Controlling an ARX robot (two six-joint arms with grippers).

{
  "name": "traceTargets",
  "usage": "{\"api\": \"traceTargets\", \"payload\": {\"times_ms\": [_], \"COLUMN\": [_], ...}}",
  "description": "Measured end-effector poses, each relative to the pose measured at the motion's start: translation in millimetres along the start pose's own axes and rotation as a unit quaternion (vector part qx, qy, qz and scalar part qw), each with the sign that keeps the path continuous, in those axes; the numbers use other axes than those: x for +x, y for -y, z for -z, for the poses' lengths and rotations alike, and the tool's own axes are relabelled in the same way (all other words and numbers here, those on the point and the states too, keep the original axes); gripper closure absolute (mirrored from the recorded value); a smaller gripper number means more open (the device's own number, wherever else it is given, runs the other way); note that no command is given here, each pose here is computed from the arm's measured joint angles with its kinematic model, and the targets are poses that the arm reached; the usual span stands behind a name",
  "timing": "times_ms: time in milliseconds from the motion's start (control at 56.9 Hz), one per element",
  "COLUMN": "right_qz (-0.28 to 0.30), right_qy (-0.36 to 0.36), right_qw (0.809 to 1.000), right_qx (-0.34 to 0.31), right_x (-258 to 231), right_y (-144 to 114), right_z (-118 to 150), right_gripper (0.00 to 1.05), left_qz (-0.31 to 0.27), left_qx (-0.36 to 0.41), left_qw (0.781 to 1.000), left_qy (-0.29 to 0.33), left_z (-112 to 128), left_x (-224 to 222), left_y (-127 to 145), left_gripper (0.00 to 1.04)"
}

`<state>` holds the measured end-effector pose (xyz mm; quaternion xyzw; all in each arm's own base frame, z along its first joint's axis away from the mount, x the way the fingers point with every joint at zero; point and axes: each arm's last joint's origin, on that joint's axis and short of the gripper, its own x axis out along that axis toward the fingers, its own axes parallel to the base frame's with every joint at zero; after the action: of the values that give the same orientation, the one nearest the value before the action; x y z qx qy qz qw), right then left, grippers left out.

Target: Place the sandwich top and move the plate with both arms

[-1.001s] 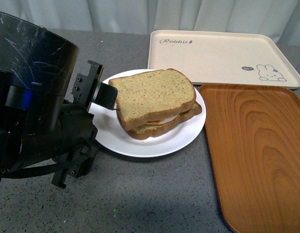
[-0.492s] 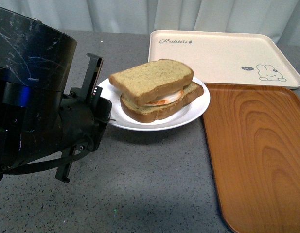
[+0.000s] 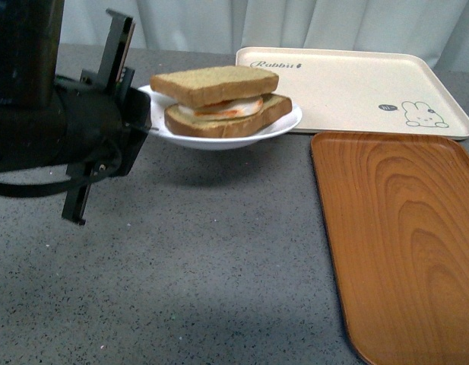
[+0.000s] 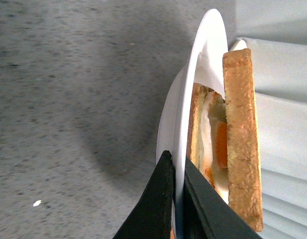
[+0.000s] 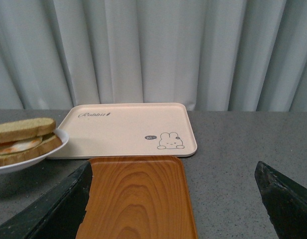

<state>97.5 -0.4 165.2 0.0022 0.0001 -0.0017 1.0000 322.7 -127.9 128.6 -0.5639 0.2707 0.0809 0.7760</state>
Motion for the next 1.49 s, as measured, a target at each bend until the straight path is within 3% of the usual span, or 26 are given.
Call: {"api": "traceTargets", "payload": {"times_ms": [369,702,1071,1124,1370,1493], "right_qz": [0.000,0.000,0.000,0.000,0.000,0.000], "right_qy": [0.000,0.000,0.000,0.000,0.000,0.000], "right_qw": [1.000,1.000,1.000,1.000,1.000,1.000], "right_qx": [0.000,0.000,0.000,0.000,0.000,0.000], "right_x": [0.0,0.0,0.0,0.0,0.0,0.0], "right_y": [0.0,0.0,0.0,0.0,0.0,0.0], "right_z": [0.1,0.1,0.0,0.1,0.0,0.1], "right_gripper": [0.09,0.09,0.09,0.09,0.09,0.09], "left_qz": [0.039,0.005,-0.020,-0.027,-0.065,-0.100], "left_qx": [0.049,0.118,0.163,0.174,0.218,0.244], "left_qw": [0.998,0.993,0.986,0.984,0.973,0.964], "left_qy": [-0.013,-0.027,-0.034,-0.034,-0.038,-0.031], "left_z": [20.4,54.9,65.1,65.3,64.4,51.0], "left_x": [31.9,85.0,117.5,117.7,115.2,105.3], "left_y": [73.9,91.3,92.4,93.1,82.4,68.3], "left_gripper": [1.01,1.01,1.00,0.88,0.51,0.24]}}
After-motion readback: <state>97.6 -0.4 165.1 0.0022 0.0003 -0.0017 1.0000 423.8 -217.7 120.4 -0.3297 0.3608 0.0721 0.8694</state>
